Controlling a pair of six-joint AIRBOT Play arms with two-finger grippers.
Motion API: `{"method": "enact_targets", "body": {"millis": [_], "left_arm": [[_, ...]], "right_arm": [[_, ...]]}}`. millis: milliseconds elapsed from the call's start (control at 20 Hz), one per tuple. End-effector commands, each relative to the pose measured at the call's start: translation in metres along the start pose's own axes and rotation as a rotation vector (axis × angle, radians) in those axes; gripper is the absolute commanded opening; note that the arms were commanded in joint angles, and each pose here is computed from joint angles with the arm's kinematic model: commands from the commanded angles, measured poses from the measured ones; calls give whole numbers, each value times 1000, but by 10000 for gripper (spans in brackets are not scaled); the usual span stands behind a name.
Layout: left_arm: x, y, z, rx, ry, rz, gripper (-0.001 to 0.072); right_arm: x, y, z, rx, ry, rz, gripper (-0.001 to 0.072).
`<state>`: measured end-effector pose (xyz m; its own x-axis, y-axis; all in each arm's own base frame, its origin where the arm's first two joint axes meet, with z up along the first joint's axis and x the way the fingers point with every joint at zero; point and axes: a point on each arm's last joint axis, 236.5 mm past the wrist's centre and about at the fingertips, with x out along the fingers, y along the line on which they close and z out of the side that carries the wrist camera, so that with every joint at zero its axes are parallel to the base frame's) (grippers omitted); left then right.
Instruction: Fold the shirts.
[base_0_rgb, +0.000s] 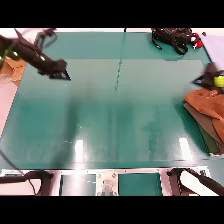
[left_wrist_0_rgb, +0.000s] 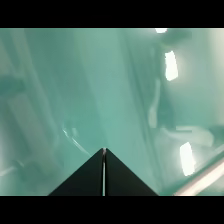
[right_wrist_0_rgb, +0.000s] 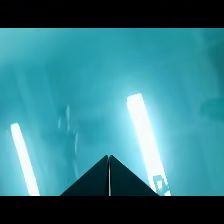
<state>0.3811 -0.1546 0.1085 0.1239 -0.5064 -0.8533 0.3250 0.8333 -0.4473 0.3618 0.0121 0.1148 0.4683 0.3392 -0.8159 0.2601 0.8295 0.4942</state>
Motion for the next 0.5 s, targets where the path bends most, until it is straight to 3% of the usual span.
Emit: {"method": "enact_targets", "body": {"millis": [0,200,450], "left_arm": [[44,-18,-55,-29,48,-18,21],[75,-26,-104,-69,93,-17,21],[79,-21,-94,-75,38,-6,22]], "right_arm": [[76,44,-76,-183,102,59,19],[123,34,-127,-215,152,46,19],[126,30,-131,-209,157,40,20]]}}
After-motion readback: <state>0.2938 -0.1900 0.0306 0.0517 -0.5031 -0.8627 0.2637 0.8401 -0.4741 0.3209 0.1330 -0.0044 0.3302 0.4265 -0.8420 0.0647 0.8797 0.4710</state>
